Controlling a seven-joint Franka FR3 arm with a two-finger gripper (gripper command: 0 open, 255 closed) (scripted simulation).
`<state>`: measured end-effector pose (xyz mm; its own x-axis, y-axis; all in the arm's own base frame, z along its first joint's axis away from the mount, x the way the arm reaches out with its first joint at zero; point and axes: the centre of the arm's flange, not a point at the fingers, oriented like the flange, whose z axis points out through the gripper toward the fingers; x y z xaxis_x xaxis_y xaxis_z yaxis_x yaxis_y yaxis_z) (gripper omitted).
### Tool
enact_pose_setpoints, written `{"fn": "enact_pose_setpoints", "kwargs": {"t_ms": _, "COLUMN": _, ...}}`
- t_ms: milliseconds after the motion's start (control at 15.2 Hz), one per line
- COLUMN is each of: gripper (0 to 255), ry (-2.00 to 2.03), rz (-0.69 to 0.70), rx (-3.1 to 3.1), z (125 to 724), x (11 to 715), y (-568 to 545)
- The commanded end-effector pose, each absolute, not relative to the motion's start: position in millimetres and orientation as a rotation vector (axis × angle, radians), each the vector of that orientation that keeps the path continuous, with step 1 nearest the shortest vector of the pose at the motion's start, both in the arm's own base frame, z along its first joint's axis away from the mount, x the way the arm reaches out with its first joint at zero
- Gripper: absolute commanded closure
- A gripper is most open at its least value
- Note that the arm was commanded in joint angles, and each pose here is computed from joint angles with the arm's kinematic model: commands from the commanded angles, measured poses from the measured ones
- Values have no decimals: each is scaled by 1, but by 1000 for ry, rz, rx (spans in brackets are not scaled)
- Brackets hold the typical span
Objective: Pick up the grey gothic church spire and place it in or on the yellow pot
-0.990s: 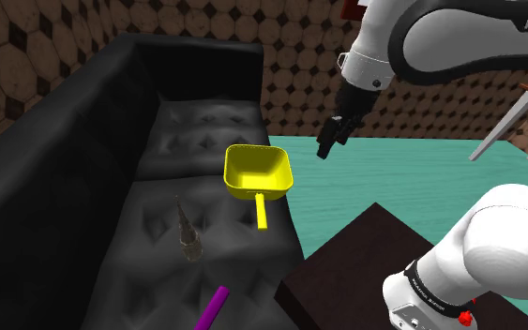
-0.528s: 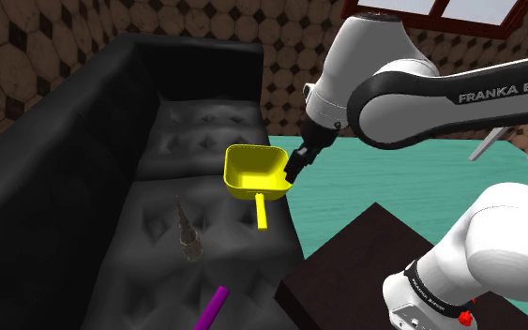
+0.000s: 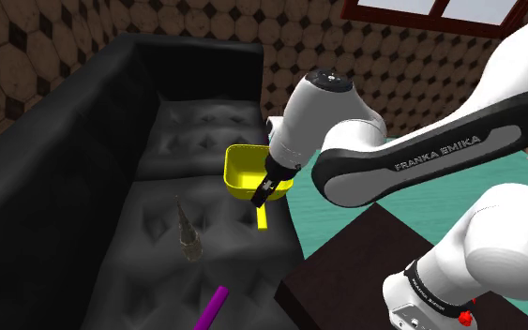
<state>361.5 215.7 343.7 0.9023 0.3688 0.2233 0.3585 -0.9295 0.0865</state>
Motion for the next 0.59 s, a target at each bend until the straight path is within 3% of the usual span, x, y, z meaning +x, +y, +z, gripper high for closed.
{"fn": "enact_pose_setpoints", "kwargs": {"t_ms": 0, "gripper": 0, "ry": 630, "rz": 413, "rx": 2999, "z": 322, "x": 364, "y": 232}}
{"fn": "enact_pose_setpoints", "kwargs": {"t_ms": 528, "gripper": 0, "ry": 811, "rz": 569, "rx": 2888, "z": 243, "x": 380, "y": 300}}
